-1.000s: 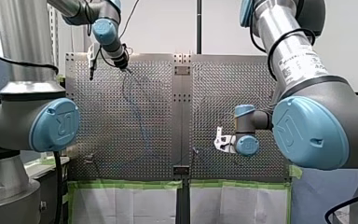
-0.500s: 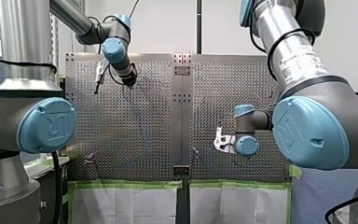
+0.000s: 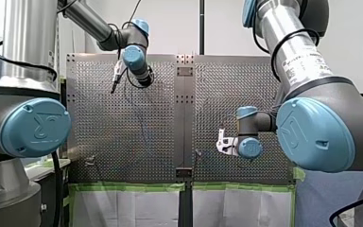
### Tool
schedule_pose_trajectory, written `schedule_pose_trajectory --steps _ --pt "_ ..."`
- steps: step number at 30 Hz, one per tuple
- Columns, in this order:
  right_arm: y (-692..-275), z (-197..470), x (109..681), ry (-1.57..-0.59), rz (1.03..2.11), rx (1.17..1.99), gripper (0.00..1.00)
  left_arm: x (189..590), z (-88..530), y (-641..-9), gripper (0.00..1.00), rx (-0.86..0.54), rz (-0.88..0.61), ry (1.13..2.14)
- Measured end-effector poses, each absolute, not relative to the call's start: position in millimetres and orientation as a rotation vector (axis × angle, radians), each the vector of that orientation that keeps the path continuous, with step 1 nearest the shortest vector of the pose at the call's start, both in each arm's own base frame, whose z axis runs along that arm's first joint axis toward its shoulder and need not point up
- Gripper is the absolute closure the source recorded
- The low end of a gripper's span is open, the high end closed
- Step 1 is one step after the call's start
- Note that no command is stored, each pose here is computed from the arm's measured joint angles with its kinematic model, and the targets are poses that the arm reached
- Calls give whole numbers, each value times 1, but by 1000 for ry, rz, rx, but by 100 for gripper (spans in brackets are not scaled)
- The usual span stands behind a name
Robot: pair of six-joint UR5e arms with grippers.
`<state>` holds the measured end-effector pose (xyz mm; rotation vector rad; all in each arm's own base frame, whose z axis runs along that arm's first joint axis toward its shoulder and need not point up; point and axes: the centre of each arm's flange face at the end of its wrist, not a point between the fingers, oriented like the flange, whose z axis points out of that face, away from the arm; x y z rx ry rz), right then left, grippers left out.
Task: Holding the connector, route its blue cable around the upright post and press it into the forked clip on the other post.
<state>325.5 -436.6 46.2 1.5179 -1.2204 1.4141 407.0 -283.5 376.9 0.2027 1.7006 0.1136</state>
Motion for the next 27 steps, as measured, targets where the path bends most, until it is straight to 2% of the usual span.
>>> schedule_pose_trajectory --steps 12,19,27 --pt "-436 45 327 -1214 1422 1532 84 440 365 -302 0 305 112 1625" --pt "-435 45 328 -1212 1424 1535 84 445 363 -296 0 309 77 1638" --pt "-435 44 328 -1212 1424 1536 84 451 362 -279 0 277 171 1658"
